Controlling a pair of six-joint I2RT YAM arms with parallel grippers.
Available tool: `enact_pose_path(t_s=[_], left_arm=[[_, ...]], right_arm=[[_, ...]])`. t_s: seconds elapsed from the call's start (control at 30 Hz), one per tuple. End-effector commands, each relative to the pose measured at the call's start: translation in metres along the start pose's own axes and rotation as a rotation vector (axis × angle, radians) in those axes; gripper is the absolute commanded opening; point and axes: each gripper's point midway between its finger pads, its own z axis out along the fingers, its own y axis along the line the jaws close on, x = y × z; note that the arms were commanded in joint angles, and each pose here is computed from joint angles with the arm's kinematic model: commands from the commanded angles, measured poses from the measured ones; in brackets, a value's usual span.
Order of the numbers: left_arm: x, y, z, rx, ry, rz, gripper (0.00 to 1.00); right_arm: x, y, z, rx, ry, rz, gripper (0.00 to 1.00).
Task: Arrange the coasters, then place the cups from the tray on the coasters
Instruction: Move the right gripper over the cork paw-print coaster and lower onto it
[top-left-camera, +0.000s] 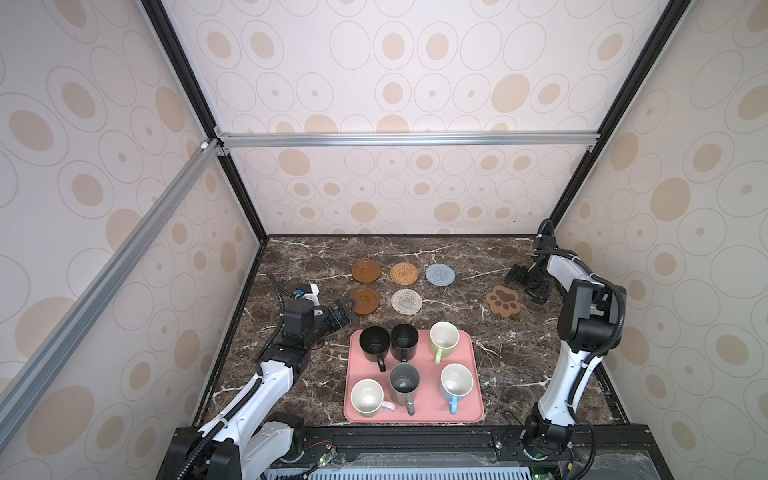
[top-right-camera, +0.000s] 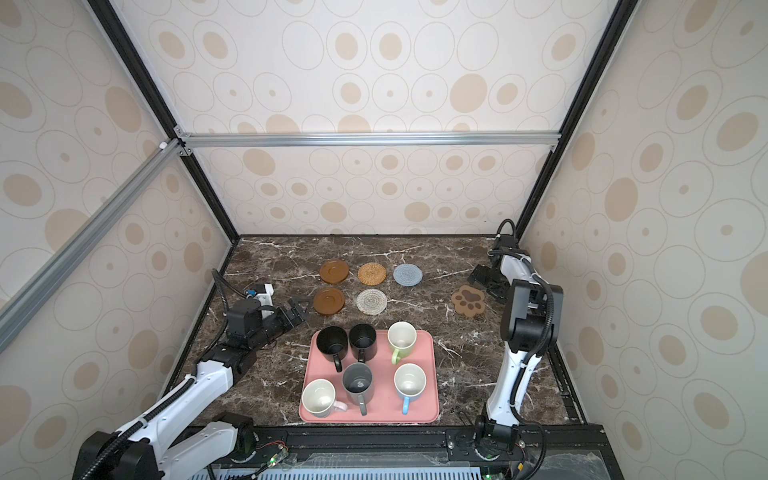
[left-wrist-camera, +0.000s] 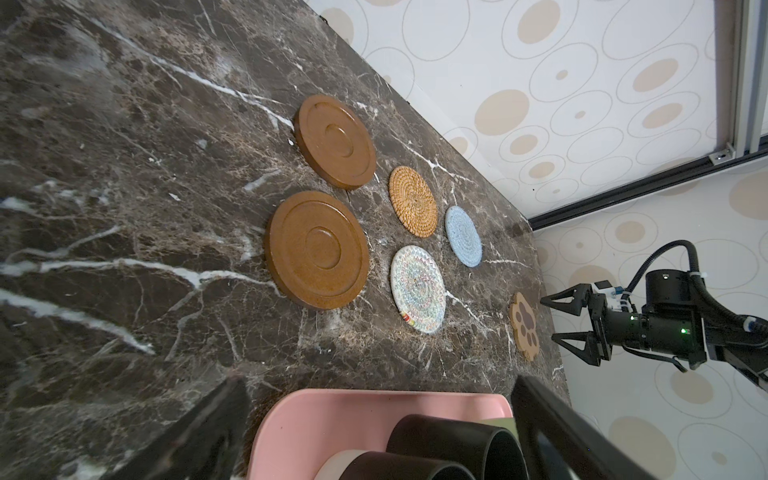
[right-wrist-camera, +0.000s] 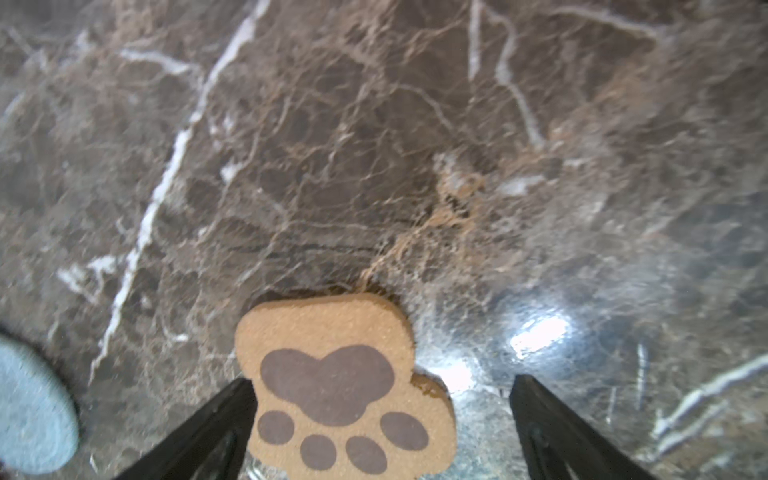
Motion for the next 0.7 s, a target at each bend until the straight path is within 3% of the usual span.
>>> enact_pose_path(t_s=[0.0, 0.67], left_arm=[[-0.004, 0.000, -0.004, 0.004, -0.022, -0.012, 1.00], [-0.002, 0.003, -0.010, -0.001, -0.033, -0.018, 1.00]], right_arm=[[0.002, -0.015, 0.004, 0.103, 0.033, 0.066, 0.99], [0.007, 0.007, 0.026, 0.081, 0.096, 0.102, 0.89]])
